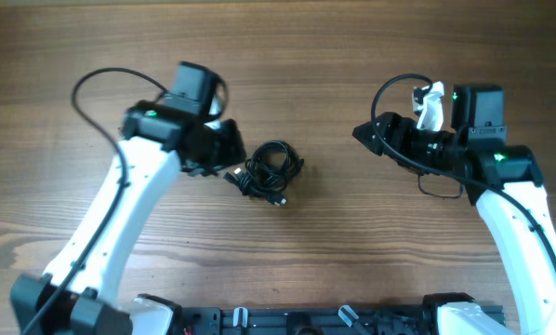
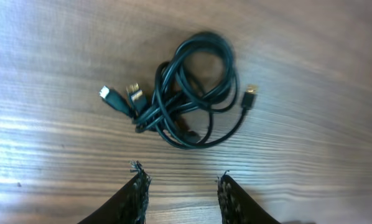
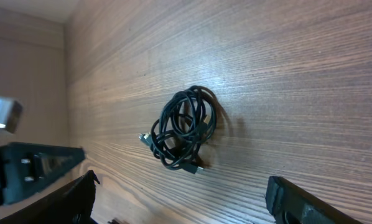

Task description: Untangle cables

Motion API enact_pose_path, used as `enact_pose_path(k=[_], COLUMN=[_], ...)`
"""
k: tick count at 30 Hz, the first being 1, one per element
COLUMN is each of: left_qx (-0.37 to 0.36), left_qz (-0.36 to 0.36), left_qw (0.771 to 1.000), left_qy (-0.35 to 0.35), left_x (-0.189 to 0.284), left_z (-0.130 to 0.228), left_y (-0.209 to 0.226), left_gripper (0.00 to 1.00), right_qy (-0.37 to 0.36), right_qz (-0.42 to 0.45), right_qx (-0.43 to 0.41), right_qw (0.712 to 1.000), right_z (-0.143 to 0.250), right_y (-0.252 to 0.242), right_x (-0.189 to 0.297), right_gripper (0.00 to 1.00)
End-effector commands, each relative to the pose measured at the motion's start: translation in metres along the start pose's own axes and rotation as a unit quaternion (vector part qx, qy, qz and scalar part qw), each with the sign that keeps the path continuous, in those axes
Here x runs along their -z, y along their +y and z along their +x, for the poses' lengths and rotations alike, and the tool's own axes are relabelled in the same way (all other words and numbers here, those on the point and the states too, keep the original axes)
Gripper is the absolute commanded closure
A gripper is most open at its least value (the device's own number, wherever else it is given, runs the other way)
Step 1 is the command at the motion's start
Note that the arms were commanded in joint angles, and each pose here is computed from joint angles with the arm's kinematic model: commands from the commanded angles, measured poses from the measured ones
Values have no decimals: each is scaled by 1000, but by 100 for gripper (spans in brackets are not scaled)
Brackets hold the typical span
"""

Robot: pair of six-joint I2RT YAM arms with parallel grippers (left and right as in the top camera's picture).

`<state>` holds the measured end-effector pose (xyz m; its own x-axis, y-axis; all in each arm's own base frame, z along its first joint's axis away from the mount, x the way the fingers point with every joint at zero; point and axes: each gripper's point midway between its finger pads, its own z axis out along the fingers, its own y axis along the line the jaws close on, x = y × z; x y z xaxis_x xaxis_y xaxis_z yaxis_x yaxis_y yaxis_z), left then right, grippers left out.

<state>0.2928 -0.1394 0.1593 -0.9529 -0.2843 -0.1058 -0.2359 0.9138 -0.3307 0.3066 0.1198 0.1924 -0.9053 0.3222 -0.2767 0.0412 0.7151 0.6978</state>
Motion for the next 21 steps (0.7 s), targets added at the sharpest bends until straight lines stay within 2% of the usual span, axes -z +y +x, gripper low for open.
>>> enact_pose_path(k=[1, 3, 6, 9, 14, 21], left_qx=[70, 91, 138, 149, 143, 154], left_qz=[-78, -109, -135, -130, -115, -129], left_qw=[994, 990, 981, 980, 983, 980], left_qy=[-9, -7, -4, 15, 4, 14], left_x=[-27, -42, -65, -80, -92, -105], left_z=[4, 6, 4, 10, 14, 26], left_y=[6, 11, 15, 9, -3, 10], left_gripper=[63, 68, 69, 72, 69, 73], right_qy=[3, 4, 7, 6, 8, 8], right_qz=[-16, -15, -13, -10, 0, 0], right_qx=[-2, -3, -6, -6, -11, -12], right_qw=[1000, 1000, 1000, 1000, 1000, 1000], right_z=[-2, -1, 0, 0, 2, 2], right_y=[9, 8, 8, 6, 2, 2], right_x=[1, 1, 1, 1, 1, 1], right_gripper=[11, 11, 11, 11, 11, 10])
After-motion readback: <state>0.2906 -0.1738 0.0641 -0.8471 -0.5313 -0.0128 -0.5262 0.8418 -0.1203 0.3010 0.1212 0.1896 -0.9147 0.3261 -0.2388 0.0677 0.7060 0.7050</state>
